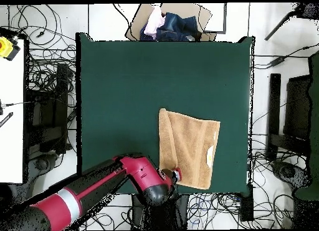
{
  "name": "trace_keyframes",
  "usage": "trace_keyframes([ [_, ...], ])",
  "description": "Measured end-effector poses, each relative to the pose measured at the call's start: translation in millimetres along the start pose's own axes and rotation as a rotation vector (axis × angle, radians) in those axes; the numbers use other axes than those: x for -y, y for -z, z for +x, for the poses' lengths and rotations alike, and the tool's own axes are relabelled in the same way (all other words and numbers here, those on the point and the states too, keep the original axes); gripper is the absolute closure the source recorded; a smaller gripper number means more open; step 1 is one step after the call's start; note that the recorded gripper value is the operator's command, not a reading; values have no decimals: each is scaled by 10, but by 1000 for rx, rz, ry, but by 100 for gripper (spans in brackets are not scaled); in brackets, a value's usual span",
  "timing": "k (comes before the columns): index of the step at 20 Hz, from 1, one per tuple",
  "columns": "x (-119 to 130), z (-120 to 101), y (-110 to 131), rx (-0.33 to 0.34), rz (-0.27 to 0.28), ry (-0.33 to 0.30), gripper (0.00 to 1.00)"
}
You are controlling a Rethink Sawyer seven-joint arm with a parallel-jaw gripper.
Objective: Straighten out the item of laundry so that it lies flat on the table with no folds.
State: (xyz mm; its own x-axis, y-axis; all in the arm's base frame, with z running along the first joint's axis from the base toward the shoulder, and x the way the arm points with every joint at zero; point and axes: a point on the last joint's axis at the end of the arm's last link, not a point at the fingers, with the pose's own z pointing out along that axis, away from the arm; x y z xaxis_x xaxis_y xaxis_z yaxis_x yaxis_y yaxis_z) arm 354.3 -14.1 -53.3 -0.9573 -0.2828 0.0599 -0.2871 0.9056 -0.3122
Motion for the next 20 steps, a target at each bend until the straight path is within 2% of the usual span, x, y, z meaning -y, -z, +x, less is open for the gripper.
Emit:
trace_keyframes([
  [1,-2,6,0,4,0,-18,100],
  [2,-8,28,2,18,4,-74,100],
  [4,-15,52,5,29,8,-120,100],
  [6,-34,90,7,51,16,-207,100],
  [9,-56,123,9,69,28,-253,100],
  [15,-99,171,26,84,41,-226,100],
  [20,-100,303,55,70,-2,-159,100],
])
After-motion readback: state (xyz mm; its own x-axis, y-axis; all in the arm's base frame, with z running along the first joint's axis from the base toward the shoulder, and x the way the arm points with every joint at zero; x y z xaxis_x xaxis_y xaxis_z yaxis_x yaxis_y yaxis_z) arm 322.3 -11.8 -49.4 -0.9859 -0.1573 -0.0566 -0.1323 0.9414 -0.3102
